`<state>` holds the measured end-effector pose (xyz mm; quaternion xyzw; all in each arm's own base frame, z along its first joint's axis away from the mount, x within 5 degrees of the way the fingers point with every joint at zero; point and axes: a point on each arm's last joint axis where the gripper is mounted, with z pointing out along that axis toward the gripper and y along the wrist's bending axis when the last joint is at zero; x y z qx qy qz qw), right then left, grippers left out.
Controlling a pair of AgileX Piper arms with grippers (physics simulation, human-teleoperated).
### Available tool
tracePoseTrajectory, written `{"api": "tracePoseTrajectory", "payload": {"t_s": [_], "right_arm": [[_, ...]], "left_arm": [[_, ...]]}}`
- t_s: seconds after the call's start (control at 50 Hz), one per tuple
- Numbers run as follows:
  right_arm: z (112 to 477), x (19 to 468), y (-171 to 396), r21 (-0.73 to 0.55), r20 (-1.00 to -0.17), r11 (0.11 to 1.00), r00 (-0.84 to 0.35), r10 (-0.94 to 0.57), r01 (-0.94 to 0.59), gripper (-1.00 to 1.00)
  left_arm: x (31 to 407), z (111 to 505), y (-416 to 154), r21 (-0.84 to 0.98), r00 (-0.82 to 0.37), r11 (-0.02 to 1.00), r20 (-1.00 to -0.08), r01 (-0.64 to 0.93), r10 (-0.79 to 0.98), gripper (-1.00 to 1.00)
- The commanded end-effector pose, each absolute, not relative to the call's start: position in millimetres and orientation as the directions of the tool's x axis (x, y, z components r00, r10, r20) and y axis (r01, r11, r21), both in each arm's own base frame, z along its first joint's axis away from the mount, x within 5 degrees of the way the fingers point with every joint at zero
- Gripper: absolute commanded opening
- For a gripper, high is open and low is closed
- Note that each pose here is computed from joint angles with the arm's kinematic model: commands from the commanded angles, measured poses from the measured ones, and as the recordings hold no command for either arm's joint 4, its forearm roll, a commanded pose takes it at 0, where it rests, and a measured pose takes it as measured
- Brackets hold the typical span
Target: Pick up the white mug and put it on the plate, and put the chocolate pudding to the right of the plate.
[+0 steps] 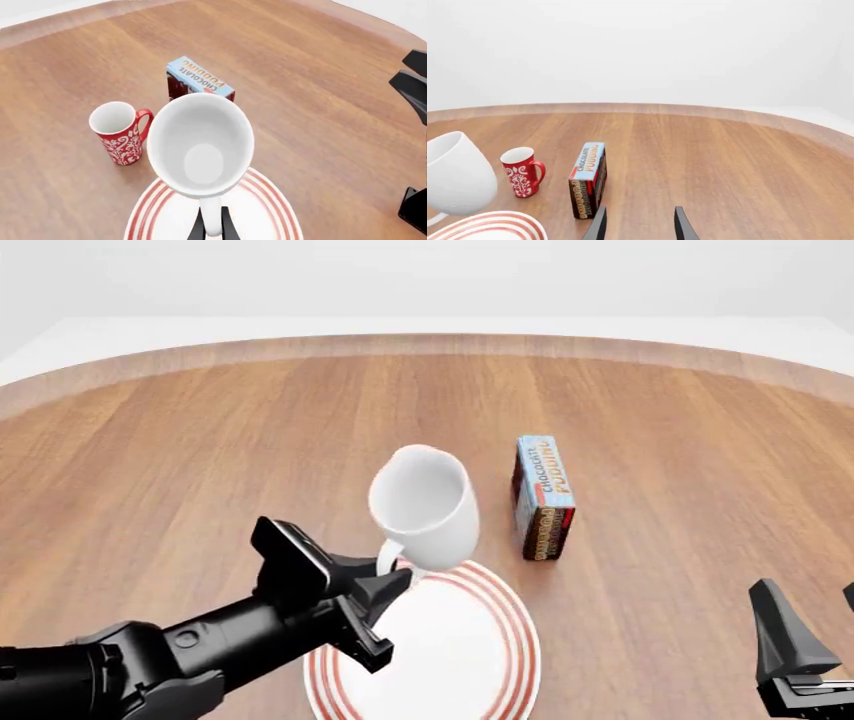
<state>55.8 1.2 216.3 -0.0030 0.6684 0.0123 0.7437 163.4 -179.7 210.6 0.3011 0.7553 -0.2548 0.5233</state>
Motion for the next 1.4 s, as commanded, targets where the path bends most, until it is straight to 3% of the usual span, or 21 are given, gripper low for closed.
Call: {"api": "tracePoseTrajectory", "payload": {"t_s": [0.02, 1.4], "right_arm": [[216, 56, 1, 0.012, -0.994, 1.0, 0.107, 0.014, -0.023, 1.0], [217, 56, 1, 0.011, -0.994, 1.0, 0.107, 0.014, -0.028, 1.0]], "left_arm": [[157, 201, -173, -0.082, -0.291, 0.691, -0.938, 0.718, 0.191, -1.0], [138, 157, -154, -0.179, -0.461, 0.726, -0.862, 0.665, 0.209, -1.0]]}}
